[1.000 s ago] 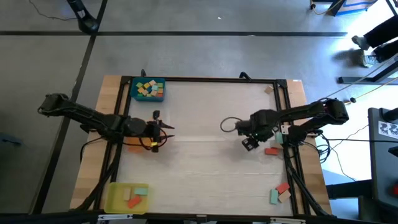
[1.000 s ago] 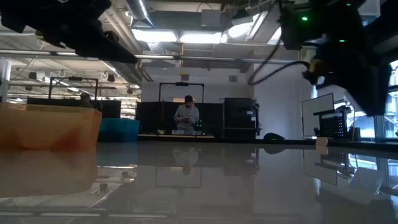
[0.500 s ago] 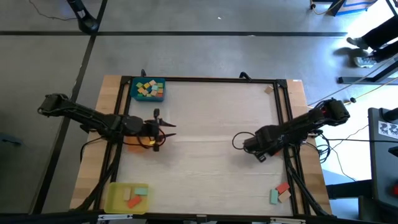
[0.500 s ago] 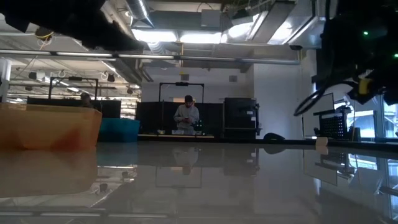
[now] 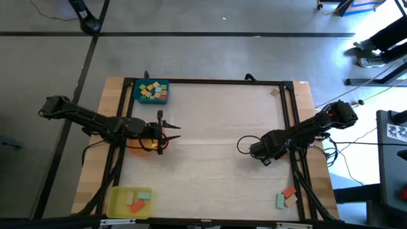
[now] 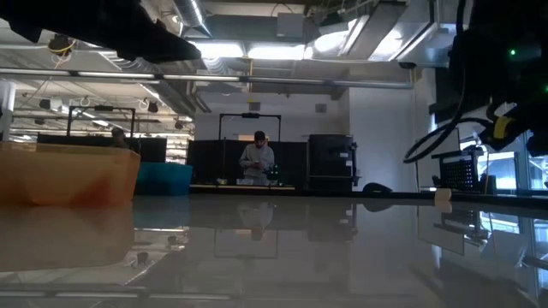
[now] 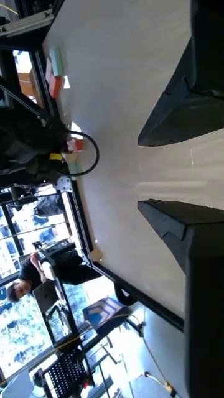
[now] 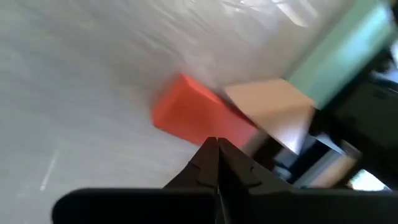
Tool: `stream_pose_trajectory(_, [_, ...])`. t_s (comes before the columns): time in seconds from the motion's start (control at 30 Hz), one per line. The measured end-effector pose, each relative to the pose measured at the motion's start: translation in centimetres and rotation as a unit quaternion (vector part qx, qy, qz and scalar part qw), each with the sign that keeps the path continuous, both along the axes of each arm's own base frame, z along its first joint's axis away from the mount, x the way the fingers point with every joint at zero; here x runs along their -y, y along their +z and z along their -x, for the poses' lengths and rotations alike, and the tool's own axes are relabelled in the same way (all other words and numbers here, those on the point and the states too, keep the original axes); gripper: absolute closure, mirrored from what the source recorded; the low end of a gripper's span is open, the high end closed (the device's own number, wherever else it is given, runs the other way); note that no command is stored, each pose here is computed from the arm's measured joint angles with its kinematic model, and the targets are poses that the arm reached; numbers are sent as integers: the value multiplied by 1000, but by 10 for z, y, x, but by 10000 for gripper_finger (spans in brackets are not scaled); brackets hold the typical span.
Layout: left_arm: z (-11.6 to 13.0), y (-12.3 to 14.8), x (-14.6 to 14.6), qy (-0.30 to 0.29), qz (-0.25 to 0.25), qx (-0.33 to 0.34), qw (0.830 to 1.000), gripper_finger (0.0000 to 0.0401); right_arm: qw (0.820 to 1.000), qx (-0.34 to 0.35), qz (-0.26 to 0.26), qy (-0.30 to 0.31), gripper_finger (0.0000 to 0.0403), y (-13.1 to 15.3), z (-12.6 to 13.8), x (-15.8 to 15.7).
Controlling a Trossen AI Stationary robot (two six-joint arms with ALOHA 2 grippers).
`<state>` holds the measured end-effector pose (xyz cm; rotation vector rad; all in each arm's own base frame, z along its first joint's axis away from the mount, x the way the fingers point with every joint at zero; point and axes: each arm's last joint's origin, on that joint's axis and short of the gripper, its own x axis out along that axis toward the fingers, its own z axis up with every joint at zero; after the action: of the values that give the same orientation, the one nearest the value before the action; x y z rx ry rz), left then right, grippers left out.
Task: Sort blocks by size
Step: Put the red rectangular block into the yellow bin
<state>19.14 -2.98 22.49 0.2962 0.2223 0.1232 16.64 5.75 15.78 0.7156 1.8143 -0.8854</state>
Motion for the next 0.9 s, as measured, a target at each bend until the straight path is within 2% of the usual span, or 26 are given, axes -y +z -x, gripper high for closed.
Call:
stream_pose_trajectory(0.17, [0, 0, 0, 0, -3, 0, 1000, 260, 999, 37, -10, -6, 395, -13, 0, 0])
stream_pose_trajectory(0.33, [0, 0, 0, 0, -2, 0, 1000, 260, 998, 60, 17, 2, 395, -13, -4, 1])
stream_pose_trajectory(0.57, [0, 0, 0, 0, -2, 0, 1000, 260, 989, 133, 20, 54, 399, -2, -24, -3])
stream_pose_trajectory(0.77, [0, 0, 0, 0, -2, 0, 1000, 260, 961, 253, 26, 113, 399, 2, -47, -8])
stream_pose_trajectory(0.9, [0, 0, 0, 0, -2, 2, 1000, 260, 933, 312, 80, 159, 400, 2, -61, -4])
